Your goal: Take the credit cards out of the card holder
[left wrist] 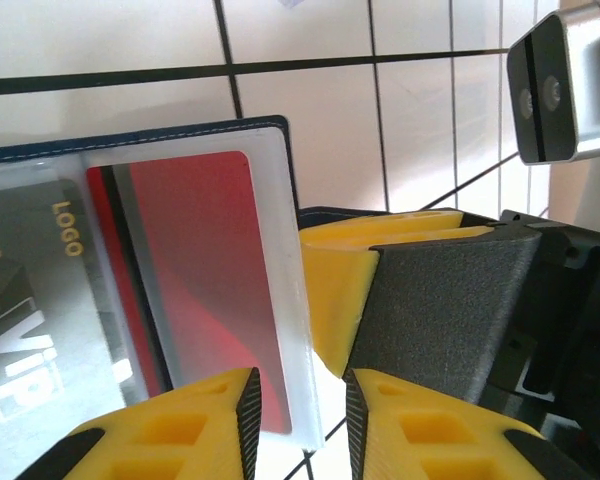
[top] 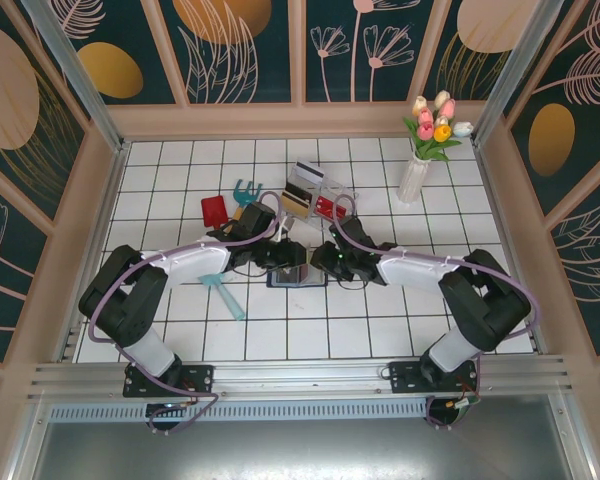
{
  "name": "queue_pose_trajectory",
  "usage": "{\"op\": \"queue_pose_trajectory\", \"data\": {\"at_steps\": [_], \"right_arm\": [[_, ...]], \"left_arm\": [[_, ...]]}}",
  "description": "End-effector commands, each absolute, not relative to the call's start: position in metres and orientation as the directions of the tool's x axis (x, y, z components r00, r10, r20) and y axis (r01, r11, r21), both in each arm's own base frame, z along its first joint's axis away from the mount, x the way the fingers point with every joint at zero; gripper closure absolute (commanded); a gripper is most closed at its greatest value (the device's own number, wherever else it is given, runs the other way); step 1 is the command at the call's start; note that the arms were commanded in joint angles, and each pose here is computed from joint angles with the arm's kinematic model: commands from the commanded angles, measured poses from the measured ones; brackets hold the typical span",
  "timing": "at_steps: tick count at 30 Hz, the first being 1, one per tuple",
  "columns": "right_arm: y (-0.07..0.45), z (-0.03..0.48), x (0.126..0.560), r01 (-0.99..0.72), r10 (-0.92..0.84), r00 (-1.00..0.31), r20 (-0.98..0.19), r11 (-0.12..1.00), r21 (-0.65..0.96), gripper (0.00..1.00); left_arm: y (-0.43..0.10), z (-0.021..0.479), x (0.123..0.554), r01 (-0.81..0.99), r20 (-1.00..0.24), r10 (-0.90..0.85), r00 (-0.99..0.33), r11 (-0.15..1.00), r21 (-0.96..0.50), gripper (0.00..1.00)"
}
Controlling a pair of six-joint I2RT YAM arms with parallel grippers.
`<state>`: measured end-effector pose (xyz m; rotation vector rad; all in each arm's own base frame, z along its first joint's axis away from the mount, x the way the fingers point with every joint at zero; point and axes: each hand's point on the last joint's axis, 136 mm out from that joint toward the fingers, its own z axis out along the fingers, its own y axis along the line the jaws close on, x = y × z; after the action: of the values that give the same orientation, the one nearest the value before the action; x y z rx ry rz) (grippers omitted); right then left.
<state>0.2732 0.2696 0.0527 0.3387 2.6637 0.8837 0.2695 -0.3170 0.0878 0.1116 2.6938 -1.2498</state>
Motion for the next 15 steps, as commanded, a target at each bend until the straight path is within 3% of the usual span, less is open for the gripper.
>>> {"op": "queue_pose_trajectory", "data": {"at_steps": [1,9,12,15], "right_arm": [[0.267,0.07,0.279,0.093,0.337,-0.904,-0.262,0.755,0.649,0.68],[0.257,0.107,0.285,0.018,0.357,-0.85,-0.387,0.755,0.656,0.68],[0.258,0.12,0.285,-0.013,0.35,-0.837,-0.42,0.755,0.656,0.68],[0.265,0.114,0.284,-0.007,0.321,-0.859,-0.398,0.77,0.637,0.74]], "left_arm": [[-0.325,0.093,0.272,0.143,-0.182,-0.003,-0.983,0.606,-0.783,0.68],[-0.3,0.082,0.29,0.058,-0.226,-0.14,-0.964,0.718,-0.694,0.71],[-0.299,0.084,0.292,0.033,-0.223,-0.181,-0.958,0.704,-0.71,0.72],[-0.292,0.082,0.294,0.016,-0.236,-0.206,-0.95,0.721,-0.693,0.72]]}}
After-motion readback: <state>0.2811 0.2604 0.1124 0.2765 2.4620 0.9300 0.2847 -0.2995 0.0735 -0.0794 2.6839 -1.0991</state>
